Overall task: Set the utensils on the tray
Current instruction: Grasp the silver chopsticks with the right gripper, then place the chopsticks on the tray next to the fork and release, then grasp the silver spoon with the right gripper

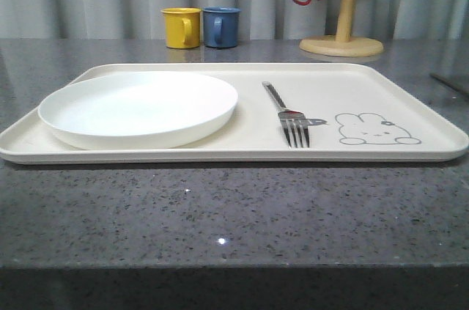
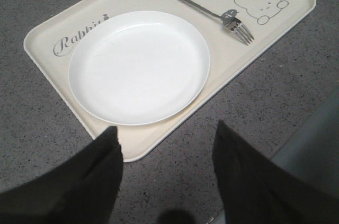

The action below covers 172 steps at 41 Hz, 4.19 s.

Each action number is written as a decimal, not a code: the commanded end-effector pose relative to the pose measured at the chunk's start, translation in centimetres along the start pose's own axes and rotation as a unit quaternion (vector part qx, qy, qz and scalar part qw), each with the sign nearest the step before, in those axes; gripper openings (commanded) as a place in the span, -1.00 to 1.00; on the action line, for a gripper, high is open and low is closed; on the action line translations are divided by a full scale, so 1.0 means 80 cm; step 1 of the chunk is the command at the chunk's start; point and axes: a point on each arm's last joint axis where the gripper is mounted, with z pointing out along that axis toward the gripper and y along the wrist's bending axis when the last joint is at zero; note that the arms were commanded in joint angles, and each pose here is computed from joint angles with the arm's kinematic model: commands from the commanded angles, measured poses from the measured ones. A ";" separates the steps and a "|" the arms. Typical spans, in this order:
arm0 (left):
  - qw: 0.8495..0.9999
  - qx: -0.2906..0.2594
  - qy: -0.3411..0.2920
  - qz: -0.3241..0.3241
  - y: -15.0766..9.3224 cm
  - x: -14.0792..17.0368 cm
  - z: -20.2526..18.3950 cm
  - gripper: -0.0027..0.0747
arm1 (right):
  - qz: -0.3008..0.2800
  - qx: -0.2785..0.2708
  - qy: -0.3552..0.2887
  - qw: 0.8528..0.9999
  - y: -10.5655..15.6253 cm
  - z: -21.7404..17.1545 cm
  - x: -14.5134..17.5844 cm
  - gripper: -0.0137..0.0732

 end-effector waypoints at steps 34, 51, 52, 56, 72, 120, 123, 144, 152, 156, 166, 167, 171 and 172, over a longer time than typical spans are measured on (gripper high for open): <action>0.999 -0.001 -0.051 -0.003 0.000 -0.016 -0.008 0.04 | 0.001 -0.011 0.079 0.997 -0.015 0.070 -0.005 -0.09; 0.999 -0.001 -0.051 -0.003 0.000 -0.016 -0.008 0.04 | 0.000 -0.011 0.088 0.996 -0.014 0.069 -0.005 -0.64; 0.999 -0.001 -0.051 -0.003 0.000 -0.016 -0.008 0.04 | -0.001 -0.011 0.086 0.996 -0.013 0.065 -0.006 -0.65; 0.999 -0.001 -0.051 -0.003 0.000 -0.016 -0.008 0.04 | -0.012 -0.017 0.076 0.997 -0.002 0.041 -0.004 -0.65; 0.999 -0.001 -0.052 -0.003 0.000 -0.016 -0.008 0.04 | -0.062 -0.148 0.041 0.986 0.116 -0.029 0.022 -0.65; 0.999 -0.001 -0.052 -0.003 0.000 -0.016 -0.008 0.04 | -0.092 -0.125 0.036 0.987 0.154 -0.022 0.032 -0.12; 0.999 -0.001 -0.052 -0.003 0.000 -0.016 -0.008 0.04 | -0.100 -0.098 0.010 0.990 0.140 -0.042 0.036 -0.12; 0.999 -0.001 -0.052 -0.003 0.000 -0.016 -0.008 0.04 | -0.009 0.024 -0.020 0.999 -0.034 -0.052 0.013 -0.12; 0.999 -0.001 -0.052 -0.003 0.000 -0.016 -0.008 0.04 | 0.019 0.029 -0.009 0.999 -0.083 -0.036 0.008 -0.12; 0.999 -0.001 -0.052 -0.003 0.000 -0.016 -0.008 0.04 | 0.019 0.021 0.002 1.000 -0.092 -0.022 0.004 -0.12; 0.999 -0.001 -0.052 -0.003 0.000 -0.016 -0.008 0.04 | 0.018 0.005 0.029 0.999 -0.093 0.014 -0.007 -0.12; 0.999 -0.001 -0.052 -0.003 0.000 -0.016 -0.008 0.04 | 0.019 0.001 0.032 0.999 -0.093 0.017 -0.008 -0.12; 0.999 -0.001 -0.052 -0.003 0.000 -0.016 -0.008 0.04 | 0.018 -0.013 0.045 0.999 -0.091 0.033 -0.012 -0.12; 0.999 -0.001 -0.052 -0.003 0.000 -0.016 -0.008 0.04 | 0.017 -0.017 0.049 0.999 -0.090 0.037 -0.012 -0.12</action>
